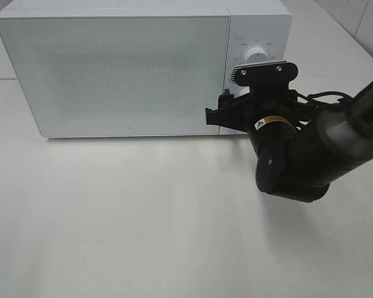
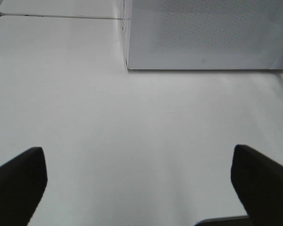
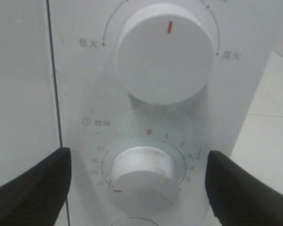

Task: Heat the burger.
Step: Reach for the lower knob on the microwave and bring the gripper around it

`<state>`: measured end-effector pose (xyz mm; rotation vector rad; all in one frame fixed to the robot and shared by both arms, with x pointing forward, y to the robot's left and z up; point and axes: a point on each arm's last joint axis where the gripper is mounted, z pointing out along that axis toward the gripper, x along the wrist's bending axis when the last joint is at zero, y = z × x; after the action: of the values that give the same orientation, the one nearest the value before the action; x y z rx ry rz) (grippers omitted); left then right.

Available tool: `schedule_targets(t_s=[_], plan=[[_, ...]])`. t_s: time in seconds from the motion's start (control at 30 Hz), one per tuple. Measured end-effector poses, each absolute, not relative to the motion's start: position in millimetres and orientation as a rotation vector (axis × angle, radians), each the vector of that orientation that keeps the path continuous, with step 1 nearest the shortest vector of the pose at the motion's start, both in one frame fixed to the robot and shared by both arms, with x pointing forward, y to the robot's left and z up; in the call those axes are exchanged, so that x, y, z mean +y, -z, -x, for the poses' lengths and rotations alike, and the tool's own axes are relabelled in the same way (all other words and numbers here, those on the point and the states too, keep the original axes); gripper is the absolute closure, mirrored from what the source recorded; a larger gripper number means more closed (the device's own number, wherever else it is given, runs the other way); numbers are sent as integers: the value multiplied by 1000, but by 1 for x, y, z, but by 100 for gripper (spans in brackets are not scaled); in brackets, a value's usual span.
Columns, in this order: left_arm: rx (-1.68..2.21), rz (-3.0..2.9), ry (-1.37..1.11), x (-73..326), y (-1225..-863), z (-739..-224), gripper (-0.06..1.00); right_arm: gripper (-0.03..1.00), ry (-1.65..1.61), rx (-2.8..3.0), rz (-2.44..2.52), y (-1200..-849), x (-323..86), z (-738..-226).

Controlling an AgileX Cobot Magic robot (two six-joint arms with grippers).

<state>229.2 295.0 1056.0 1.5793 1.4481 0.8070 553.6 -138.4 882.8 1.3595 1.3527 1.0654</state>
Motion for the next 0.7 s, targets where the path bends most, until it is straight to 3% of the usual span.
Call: schedule_targets(t_s=[0.7], plan=[[1448,-1579,-807,295,-1056,-229,-3,23,-1066,1326,-1380,-879,-141,-560]])
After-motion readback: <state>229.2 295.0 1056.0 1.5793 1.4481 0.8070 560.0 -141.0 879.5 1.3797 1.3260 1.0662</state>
